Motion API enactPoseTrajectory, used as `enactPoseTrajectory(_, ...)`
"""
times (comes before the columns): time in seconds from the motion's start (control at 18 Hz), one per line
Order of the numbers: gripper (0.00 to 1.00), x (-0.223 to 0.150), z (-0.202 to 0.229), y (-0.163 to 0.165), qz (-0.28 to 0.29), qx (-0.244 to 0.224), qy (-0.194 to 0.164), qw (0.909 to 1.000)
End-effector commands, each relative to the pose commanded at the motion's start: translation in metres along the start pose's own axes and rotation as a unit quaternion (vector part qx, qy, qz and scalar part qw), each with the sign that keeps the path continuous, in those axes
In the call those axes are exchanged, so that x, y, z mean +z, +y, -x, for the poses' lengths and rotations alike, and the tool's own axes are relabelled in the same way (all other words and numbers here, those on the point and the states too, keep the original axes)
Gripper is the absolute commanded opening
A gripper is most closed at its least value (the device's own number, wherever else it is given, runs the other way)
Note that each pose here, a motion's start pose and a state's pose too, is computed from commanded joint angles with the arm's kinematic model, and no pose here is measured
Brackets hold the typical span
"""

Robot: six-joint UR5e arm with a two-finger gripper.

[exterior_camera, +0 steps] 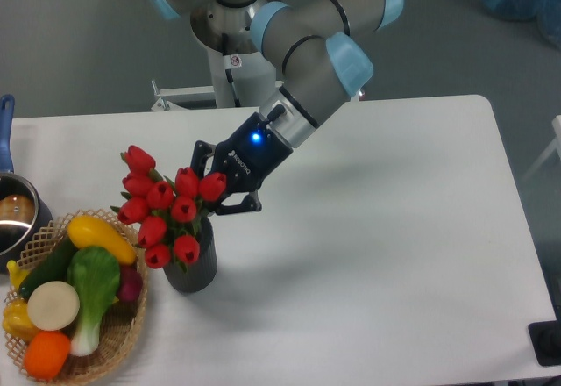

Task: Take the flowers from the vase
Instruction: 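Lift the gripped tulips straight up out of the grey vase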

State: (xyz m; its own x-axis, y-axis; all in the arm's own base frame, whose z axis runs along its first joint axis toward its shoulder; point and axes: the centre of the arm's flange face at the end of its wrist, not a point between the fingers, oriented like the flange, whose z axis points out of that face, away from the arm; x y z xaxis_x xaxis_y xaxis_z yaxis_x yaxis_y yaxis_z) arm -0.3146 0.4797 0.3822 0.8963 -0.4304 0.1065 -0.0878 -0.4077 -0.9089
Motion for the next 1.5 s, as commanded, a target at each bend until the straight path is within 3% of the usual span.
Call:
enactPoseTrajectory(0.39, 0.00, -0.015, 0.007, -0.021, -0.026, -0.030, -0.006, 0.9992)
enactPoseTrajectory(1.5, 0.00, -0.056, 0.020, -0.061, -0.084, -0.055, -0.016, 0.9948)
